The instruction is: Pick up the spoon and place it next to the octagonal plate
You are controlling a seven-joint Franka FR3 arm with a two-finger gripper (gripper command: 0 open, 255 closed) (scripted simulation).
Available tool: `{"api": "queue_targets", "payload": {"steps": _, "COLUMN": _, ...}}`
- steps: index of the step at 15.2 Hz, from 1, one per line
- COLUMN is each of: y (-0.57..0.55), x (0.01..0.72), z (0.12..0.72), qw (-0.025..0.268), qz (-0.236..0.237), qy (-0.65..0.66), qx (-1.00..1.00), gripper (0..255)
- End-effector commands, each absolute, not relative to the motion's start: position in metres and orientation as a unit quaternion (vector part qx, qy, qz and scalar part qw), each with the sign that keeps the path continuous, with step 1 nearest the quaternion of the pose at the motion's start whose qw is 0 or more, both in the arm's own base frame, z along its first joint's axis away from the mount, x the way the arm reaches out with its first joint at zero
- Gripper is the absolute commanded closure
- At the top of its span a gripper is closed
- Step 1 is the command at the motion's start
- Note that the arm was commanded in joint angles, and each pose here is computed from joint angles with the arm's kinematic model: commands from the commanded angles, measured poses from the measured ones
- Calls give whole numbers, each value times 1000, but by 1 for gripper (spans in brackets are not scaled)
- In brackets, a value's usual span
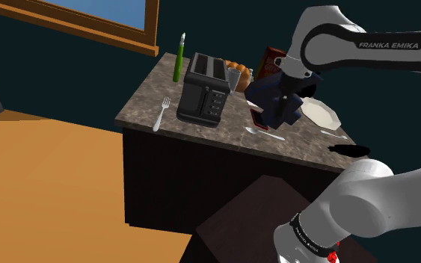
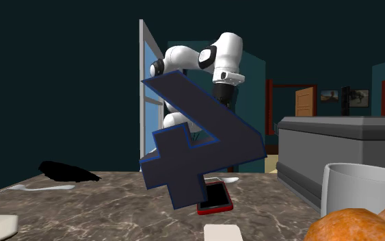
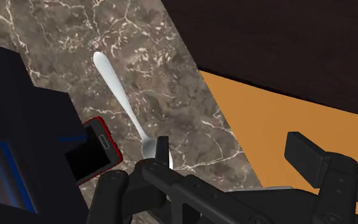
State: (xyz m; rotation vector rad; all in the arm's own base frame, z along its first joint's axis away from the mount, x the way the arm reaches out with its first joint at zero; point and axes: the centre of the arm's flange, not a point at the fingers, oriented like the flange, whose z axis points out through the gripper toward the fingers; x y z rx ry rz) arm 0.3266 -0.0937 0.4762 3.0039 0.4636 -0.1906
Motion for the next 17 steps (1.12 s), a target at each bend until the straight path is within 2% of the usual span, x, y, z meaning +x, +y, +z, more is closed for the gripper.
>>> {"api": "queue_targets", "payload": {"steps": 1, "y": -110, "x": 333, "z": 459, "qw": 57, "qz": -67, "qy": 179, "qx": 980, "gripper": 0}}
{"api": "queue_targets", "payload": {"steps": 10, "y": -177, "x": 363, "z": 374, "qw": 90, "qz": -88, "qy": 287, "qx": 949, "gripper": 0}}
{"api": "queue_targets", "payload": {"steps": 17, "y": -186, "x": 360, "z": 341, "qw": 91, "qz": -89, "qy": 291, "qx": 948, "gripper": 0}}
